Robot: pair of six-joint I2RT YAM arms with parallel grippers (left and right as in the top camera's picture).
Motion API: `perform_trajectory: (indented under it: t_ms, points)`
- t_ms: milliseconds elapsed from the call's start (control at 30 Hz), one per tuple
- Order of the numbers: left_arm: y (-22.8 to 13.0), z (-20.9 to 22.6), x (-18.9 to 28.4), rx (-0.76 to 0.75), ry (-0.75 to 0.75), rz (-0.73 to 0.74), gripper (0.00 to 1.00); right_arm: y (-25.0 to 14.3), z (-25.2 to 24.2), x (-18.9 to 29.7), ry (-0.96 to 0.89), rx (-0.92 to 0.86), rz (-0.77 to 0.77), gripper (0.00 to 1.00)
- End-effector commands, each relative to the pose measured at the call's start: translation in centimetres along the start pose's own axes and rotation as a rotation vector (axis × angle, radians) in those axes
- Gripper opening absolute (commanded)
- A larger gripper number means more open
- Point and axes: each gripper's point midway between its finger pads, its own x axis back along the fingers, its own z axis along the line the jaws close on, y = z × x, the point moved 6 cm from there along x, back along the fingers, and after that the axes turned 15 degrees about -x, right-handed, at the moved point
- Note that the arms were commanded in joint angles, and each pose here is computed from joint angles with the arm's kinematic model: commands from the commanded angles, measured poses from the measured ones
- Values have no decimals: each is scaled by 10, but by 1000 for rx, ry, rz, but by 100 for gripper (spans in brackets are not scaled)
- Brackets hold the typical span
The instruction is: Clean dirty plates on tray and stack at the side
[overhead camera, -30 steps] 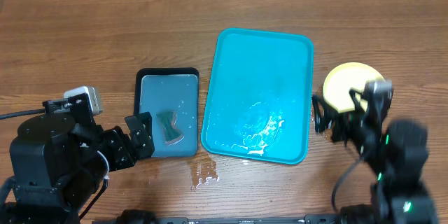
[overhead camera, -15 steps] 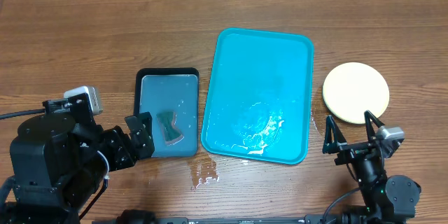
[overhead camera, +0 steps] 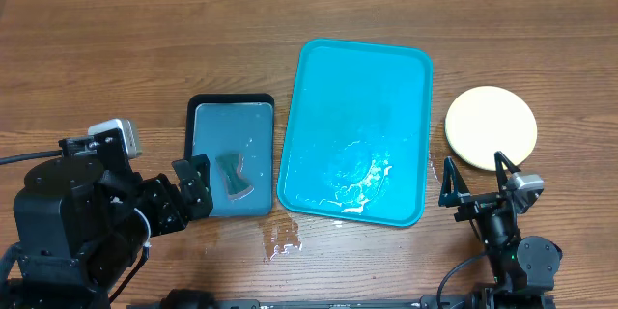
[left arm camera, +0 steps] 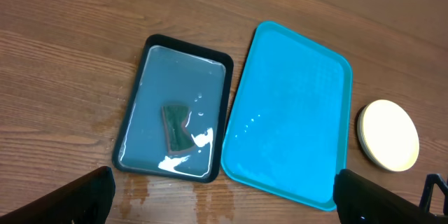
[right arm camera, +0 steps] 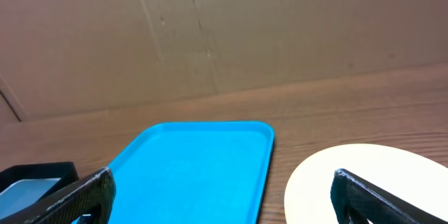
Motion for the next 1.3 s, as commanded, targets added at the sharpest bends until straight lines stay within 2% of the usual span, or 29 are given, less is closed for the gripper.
perform_trajectory:
  t_ms: [0,533,600,733,833,933,1100,1267]
  points:
    - [2,0,1,-14,-3,-9,100,-1,-2,0,-8,5,-8,100]
    - [1,0,1,-15,-1,-5,100,-1,-2,0,-8,5,-8,100]
    - [-2,5,2,-39,40,11,100,-1,-2,0,-8,5,-8,100]
    - [17,10,0,-63,93,-120,100,-1,-2,0,-8,5,-8,100]
    - [35,-2,-10,-230,3,-314,100,-1,-2,0,-8,5,-8,100]
    - [33,-10,-25,-321,-65,-451,100,-1,-2,0,-8,5,-8,100]
    - [-2,-2,-60,-330,-72,-627,100,-1,-2,0,-8,5,-8,100]
    - [-48,7,-89,-323,-77,-745,100,-1,-2,0,-8,5,-8,100]
